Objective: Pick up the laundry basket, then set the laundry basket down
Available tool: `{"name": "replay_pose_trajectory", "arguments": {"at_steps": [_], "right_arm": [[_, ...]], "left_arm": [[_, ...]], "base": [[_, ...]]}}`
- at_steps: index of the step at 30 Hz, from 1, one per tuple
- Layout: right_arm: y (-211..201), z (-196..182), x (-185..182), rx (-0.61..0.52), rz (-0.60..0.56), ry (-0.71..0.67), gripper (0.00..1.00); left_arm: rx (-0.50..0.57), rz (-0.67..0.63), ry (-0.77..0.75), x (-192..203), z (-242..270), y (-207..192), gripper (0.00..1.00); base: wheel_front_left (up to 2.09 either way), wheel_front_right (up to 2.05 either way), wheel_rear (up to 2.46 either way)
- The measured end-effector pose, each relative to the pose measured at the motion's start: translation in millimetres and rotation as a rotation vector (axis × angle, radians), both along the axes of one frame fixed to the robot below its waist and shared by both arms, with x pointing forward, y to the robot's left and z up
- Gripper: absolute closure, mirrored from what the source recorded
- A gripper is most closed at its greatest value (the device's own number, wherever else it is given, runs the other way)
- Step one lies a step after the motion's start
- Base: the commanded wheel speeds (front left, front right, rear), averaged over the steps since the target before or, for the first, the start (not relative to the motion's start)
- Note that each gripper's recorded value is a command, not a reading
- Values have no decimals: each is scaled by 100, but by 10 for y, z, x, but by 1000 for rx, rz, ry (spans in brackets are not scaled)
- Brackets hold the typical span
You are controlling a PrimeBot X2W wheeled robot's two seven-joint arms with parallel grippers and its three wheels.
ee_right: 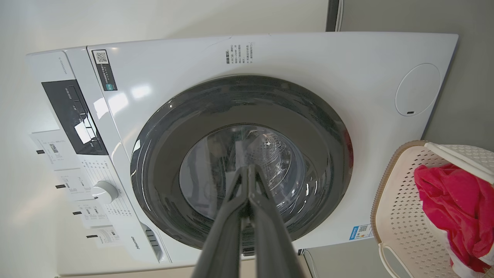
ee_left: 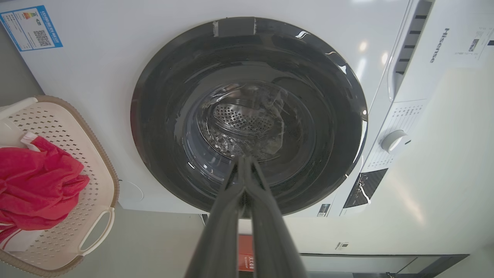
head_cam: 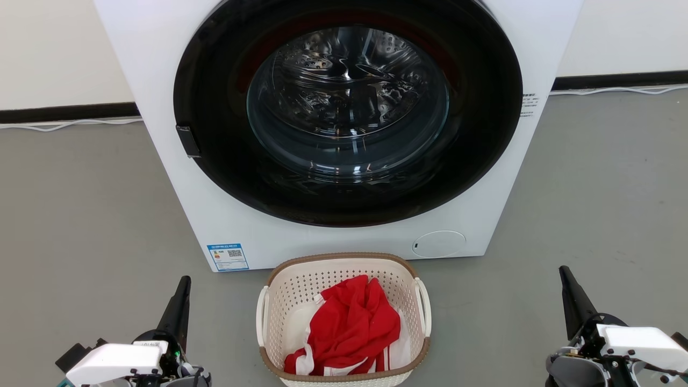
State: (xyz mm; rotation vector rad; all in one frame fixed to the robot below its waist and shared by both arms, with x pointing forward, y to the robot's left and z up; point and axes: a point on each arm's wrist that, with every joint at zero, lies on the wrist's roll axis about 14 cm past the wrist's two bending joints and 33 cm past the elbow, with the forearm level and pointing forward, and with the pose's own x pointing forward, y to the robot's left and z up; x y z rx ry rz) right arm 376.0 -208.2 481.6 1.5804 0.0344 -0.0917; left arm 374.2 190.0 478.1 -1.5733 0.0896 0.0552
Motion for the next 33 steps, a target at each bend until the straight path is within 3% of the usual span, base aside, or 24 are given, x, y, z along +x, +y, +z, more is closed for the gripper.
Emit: {"name": "replay_pose_trajectory", "arguments": {"at_steps": [33], "right_arm": [[-1,0,-1,3,2,0,100]], "left_arm": [[-4,0,0,-1,-1,-5,100]], "base": [[0,0,0]]}}
